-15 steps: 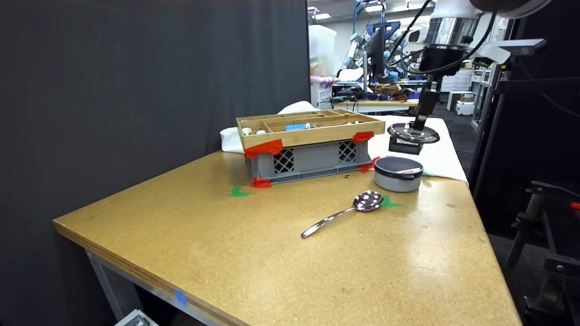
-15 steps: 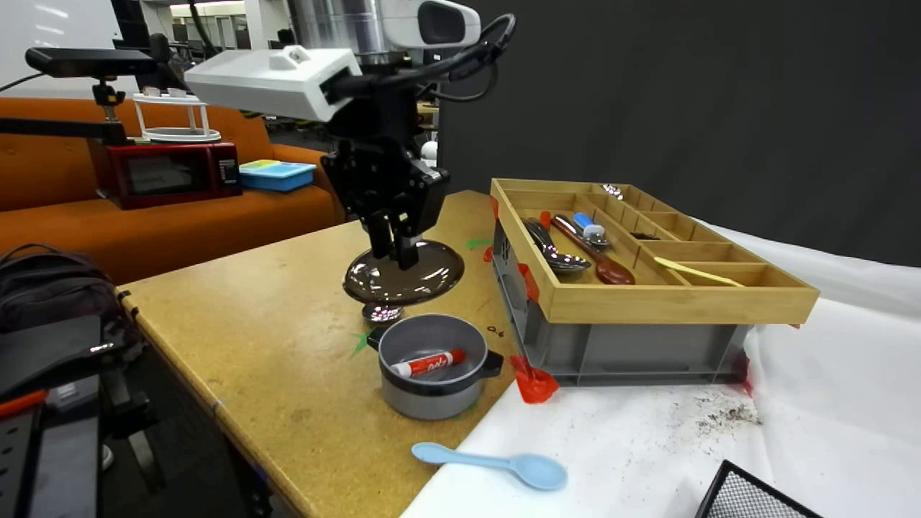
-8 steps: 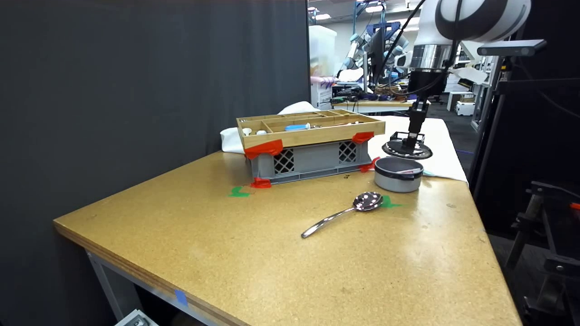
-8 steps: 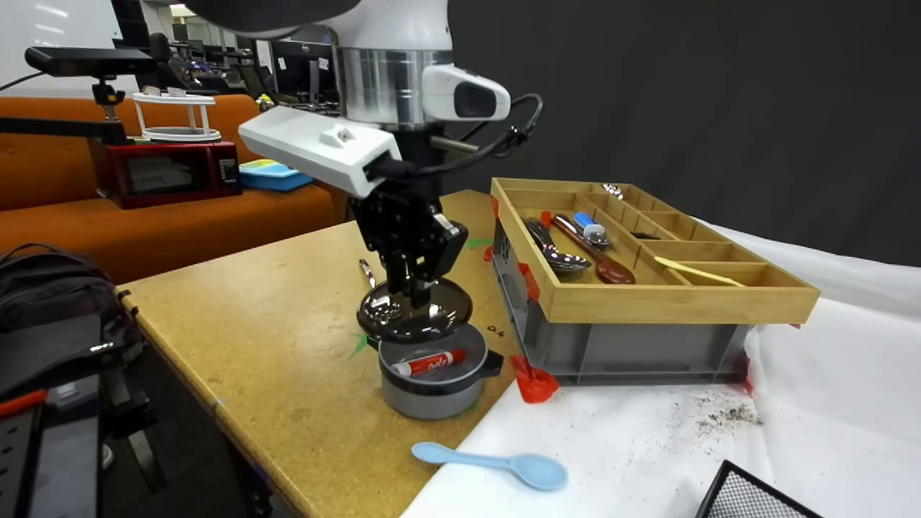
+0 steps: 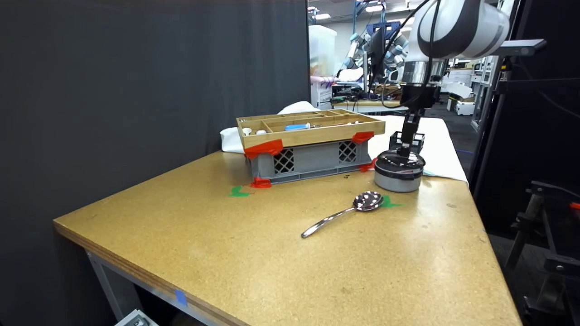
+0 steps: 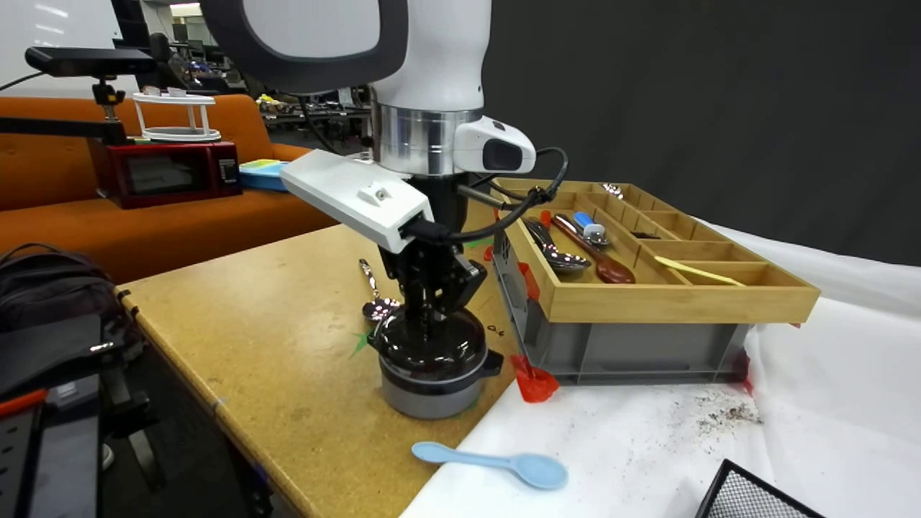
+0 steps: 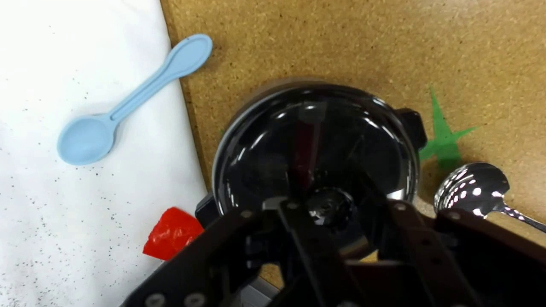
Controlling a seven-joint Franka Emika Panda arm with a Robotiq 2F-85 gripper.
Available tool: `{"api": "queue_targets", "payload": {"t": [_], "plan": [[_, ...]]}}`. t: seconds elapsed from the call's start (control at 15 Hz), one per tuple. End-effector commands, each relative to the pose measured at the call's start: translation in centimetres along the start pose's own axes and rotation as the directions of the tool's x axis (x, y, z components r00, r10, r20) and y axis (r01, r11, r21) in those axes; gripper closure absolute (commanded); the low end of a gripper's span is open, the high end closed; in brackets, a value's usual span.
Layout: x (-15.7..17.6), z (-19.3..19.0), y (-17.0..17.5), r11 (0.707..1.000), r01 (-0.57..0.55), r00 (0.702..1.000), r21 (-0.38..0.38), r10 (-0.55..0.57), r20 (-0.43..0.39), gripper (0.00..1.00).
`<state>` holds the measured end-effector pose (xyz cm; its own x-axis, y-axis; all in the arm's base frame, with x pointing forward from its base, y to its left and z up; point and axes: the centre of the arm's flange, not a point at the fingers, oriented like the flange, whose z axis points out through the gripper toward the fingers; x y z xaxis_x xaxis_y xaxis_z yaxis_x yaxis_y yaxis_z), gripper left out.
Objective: Put the marker in the grey pot and put the black lid on top of the grey pot, move the grey pot to the left
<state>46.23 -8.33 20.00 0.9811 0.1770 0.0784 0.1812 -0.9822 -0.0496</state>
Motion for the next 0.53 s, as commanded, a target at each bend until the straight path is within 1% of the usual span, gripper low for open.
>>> {"api": "queue_targets", "payload": {"t": [0.0,0.2,0.47], "plan": [[0.32,1.94,0.84,1.000,0.002,1.000,0.025,-0.002,-0.019,0.91],[0.61,2.49,0.71,0.999,0.001,1.000,0.037,0.000,-0.028,0.91],[0.85,2.10,0.32,0.999,0.002,0.999,0.034,-0.001,-0.037,0.91]]}}
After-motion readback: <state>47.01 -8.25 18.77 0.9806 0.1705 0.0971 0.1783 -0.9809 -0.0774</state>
